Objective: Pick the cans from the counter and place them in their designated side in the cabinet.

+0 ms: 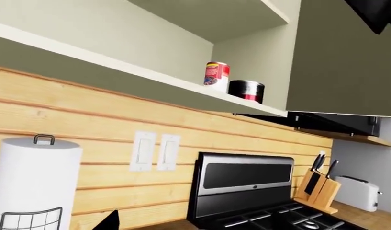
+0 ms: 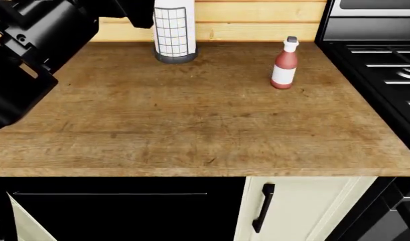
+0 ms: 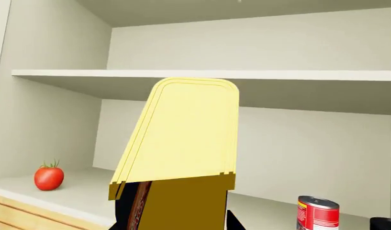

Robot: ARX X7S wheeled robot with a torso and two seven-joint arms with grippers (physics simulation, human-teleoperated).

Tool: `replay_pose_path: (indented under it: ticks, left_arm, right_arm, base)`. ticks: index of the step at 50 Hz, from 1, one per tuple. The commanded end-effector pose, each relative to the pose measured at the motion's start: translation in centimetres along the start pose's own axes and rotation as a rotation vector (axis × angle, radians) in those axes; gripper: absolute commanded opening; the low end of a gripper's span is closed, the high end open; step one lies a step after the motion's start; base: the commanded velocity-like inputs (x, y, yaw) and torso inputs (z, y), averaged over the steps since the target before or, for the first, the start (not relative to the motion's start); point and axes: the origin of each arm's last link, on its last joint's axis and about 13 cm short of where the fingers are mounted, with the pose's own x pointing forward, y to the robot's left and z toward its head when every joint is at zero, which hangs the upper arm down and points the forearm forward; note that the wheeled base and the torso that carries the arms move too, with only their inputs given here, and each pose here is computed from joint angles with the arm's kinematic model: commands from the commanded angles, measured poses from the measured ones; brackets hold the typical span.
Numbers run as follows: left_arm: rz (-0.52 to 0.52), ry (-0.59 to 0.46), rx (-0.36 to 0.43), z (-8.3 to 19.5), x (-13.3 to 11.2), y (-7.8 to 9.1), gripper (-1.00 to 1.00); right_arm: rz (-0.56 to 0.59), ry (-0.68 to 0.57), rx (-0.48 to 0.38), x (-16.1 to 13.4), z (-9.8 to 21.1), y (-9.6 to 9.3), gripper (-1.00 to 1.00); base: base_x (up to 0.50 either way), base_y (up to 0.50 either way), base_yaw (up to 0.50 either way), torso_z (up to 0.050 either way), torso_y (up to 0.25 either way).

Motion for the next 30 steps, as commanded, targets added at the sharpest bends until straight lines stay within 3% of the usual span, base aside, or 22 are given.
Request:
replay_pose_path:
  ticks: [1,30]
  left_arm:
    - [-0.024,-0.041,0.002,0.64,0.26,-0.23,1.0]
    - [-0.023,-0.065,0.011,0.85,0.36,-0.09,1.0]
  right_arm:
    - [0.002,-0.013,-0.009,-0.13,0.31,-0.01,-1.0]
    - [0.002,-0.013,-0.009,-0.13,0.31,-0.01,-1.0]
  base:
    - [0.0,0.0,0.0,0.0,0.0]
    - [0.0,0.0,0.0,0.0,0.0]
